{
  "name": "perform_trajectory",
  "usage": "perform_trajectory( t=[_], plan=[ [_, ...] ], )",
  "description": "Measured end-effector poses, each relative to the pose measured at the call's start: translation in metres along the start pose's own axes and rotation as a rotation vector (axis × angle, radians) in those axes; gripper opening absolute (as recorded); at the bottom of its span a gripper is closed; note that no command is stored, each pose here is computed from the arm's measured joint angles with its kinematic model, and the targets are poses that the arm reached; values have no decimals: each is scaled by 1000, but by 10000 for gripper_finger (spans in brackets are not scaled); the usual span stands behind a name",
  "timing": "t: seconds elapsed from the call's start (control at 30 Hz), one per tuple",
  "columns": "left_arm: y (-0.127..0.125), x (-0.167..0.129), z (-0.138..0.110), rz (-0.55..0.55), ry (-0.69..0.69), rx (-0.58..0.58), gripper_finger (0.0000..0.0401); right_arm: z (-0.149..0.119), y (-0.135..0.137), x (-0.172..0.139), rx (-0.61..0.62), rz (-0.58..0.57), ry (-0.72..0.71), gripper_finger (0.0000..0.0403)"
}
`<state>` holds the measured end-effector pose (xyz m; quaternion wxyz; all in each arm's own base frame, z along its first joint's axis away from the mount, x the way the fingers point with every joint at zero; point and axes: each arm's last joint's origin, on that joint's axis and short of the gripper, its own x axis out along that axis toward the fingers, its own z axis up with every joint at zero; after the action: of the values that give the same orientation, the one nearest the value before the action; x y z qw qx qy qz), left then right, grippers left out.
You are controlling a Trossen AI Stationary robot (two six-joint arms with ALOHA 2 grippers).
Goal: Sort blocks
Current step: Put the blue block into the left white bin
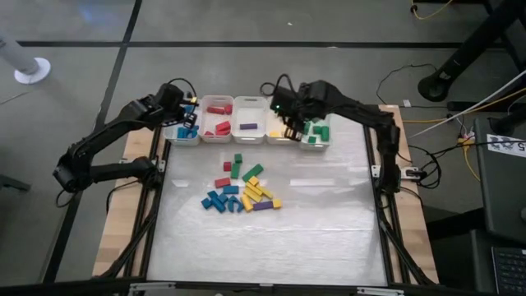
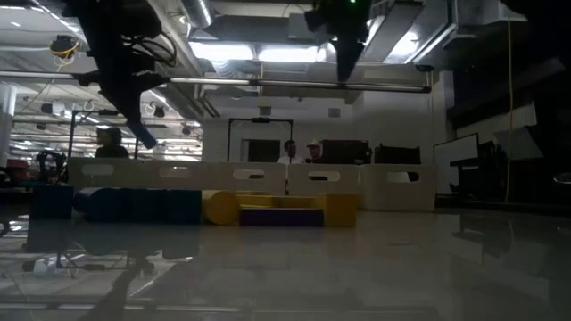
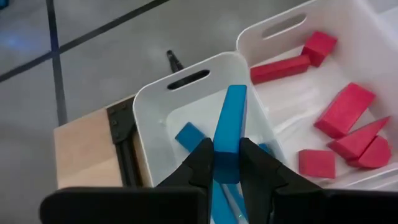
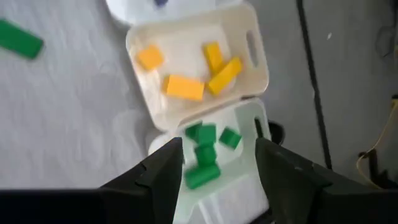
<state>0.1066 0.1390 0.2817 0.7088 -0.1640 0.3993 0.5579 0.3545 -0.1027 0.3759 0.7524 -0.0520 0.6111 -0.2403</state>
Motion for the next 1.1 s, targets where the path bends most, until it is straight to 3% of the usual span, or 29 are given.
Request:
perform_trajectory(
  t=[0.23, 0.43, 0.6, 0.77, 1.1],
  plan=[
    [-1, 2, 0, 4, 13, 5, 43, -39, 10, 14, -7, 39, 83, 200],
    [-3, 6, 0, 7, 34, 14, 41, -86, 20, 36, 122, 76, -101, 200],
    [-6, 13, 1, 14, 69, 25, 56, -109, 49, 67, 262, 341, -249, 200],
    [-10, 23, 1, 22, 113, 39, 72, -119, 92, 100, 206, 567, -308, 200],
    [-18, 41, 1, 37, 197, 73, 127, -122, 164, 124, 24, 680, -461, 200]
  ],
)
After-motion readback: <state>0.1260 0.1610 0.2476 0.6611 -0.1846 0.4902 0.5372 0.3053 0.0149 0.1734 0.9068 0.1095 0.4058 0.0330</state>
